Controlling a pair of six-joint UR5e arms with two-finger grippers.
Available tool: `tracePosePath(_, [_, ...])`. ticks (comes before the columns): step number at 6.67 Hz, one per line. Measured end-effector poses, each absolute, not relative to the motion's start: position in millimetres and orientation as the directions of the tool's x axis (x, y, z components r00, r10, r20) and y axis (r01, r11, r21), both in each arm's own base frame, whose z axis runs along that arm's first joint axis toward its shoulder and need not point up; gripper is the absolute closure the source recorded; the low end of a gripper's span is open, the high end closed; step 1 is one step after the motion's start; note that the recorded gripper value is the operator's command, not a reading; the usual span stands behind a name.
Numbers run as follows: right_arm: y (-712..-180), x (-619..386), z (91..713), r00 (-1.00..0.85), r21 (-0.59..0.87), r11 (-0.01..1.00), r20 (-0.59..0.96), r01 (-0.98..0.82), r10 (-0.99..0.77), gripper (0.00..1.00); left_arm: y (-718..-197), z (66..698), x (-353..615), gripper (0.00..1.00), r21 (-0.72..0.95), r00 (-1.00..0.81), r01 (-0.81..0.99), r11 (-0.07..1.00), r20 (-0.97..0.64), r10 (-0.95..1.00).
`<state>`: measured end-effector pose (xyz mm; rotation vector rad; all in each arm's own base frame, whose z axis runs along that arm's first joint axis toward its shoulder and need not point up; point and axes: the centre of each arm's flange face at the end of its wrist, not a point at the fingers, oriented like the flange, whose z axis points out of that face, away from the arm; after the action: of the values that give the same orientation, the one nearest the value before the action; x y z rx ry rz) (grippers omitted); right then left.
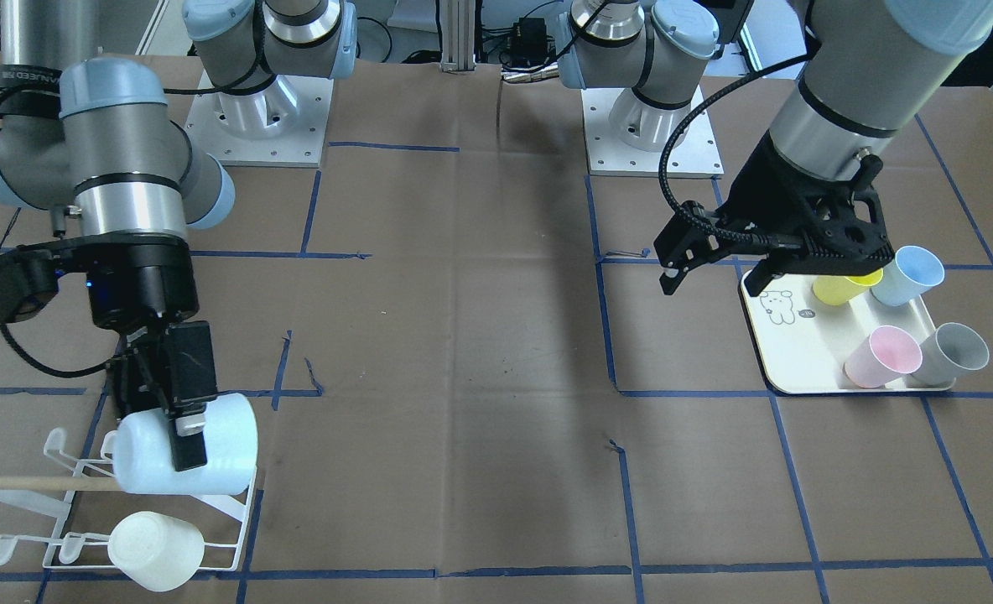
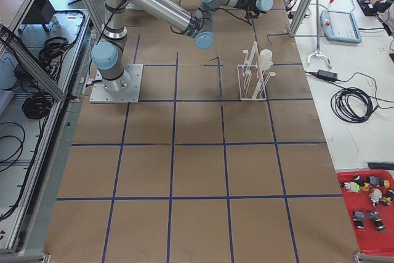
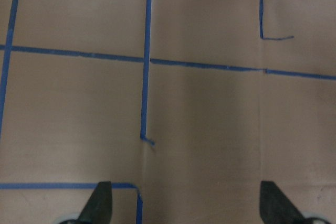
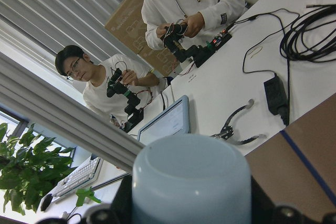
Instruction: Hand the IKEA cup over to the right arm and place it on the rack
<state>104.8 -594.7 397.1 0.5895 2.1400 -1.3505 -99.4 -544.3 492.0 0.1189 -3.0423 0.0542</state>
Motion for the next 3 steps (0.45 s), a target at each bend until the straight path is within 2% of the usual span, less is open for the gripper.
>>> tracePosePath(1, [-601, 64, 395, -0.855, -0.779, 0.381, -0.514, 0.498, 0.067, 0.86, -534, 503, -97, 0.00, 0.052, -0.995, -0.078, 0.996, 0.058, -0.081])
tracePosePath(3, [-609, -8, 389, -0.978, -0.910, 0.362, -0.204, 0.204, 0.037, 0.86, -526, 500, -96, 0.01, 0.114, -0.995, -0.092, 0.989, 0.026, -0.096])
